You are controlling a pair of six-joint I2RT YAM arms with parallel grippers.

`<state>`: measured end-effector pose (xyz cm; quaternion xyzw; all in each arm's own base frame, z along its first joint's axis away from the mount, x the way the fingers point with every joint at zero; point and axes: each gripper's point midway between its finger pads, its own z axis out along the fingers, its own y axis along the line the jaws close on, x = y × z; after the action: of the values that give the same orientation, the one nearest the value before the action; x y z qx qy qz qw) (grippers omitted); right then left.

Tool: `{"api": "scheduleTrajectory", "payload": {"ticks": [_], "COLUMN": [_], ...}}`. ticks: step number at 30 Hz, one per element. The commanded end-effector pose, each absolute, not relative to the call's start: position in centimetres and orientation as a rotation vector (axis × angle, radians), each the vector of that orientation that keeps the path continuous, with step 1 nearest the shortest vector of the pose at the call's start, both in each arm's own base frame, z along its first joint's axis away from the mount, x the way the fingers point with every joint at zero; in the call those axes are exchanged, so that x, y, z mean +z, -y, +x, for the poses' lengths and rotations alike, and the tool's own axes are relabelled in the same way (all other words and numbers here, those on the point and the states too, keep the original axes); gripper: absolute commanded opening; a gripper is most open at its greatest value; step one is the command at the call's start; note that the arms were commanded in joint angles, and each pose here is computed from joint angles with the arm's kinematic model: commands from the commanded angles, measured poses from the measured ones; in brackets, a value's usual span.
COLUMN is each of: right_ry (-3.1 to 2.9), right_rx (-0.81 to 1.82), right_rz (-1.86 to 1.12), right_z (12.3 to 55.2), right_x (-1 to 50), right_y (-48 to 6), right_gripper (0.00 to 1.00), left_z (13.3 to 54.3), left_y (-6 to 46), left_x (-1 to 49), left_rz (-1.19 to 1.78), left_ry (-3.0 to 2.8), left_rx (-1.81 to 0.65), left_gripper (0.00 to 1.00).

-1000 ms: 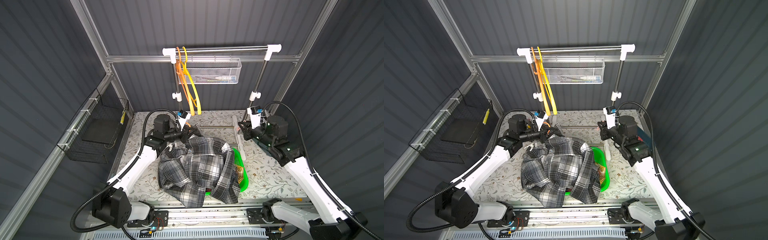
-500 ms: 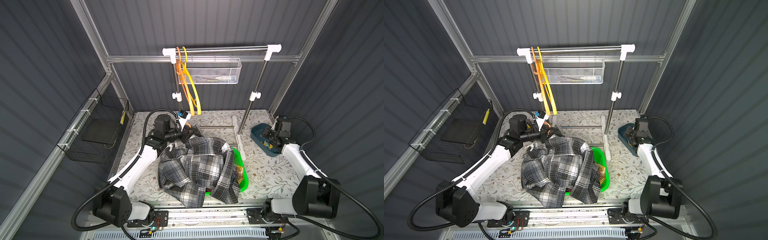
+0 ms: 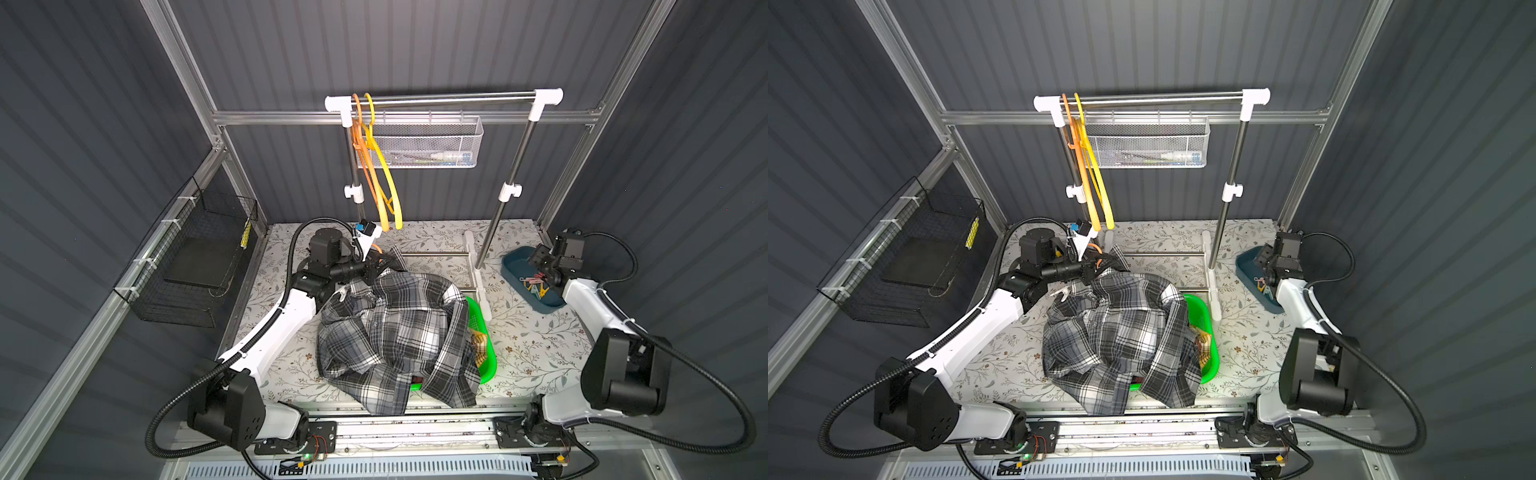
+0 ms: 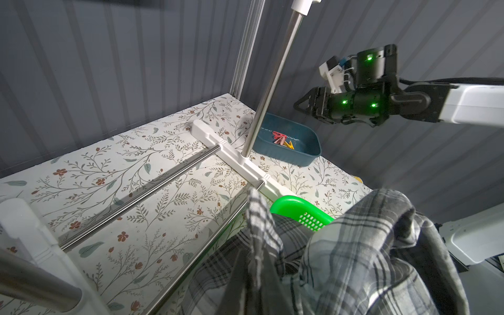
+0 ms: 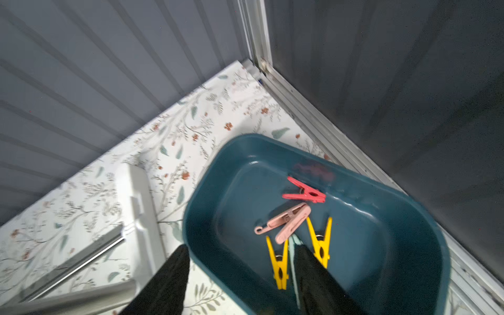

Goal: Remove the clothespins securing long-sleeve shirts to the hanger
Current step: Place the clamp in the storage box, then remove the clamp from the hanger.

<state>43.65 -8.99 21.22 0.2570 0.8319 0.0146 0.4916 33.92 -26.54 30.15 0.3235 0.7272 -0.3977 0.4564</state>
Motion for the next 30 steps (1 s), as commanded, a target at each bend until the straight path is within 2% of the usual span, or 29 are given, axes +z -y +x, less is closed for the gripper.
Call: {"api": "scheduleTrajectory", "payload": {"ticks": [1,4,7,11,16,30], "right_ry": [-1.973,-1.955,-1.911,-1.891,-1.888,-1.998], "right_rx": [0.217,0.444,0.618,0.735,0.798,0.681], "right_rz": [0.422,0.102,-0.304,-0.667,-0.952,-1.198], "right_z": [42.9,40.5,36.0,31.0,27.8,29.6], "right_x": [25.1,28.2,30.9,32.3,33.2,29.0], "right_y": [4.0,-3.6,-11.8,-18.2,-22.2,-28.7], "right_gripper": [0.64,0.65,0.67,0.68,0.69,0.68], "left_z": [34.2,34.3,34.3,34.3,34.3,34.0], "left_y": [26.6,26.7,26.7,26.9,27.2,27.4], "left_x": [31.2,31.0,30.9,30.7,30.6,31.8], "left_rz": [0.797,0.799,0.805,0.82,0.847,0.867], "left_ry": [-1.757,-1.762,-1.76,-1.758,-1.754,-1.701], "left_rx": [-0.996,-0.999,-1.001,-1.007,-1.022,-1.034], "left_gripper": [0.0,0.0,0.0,0.0,0.0,0.0]}}
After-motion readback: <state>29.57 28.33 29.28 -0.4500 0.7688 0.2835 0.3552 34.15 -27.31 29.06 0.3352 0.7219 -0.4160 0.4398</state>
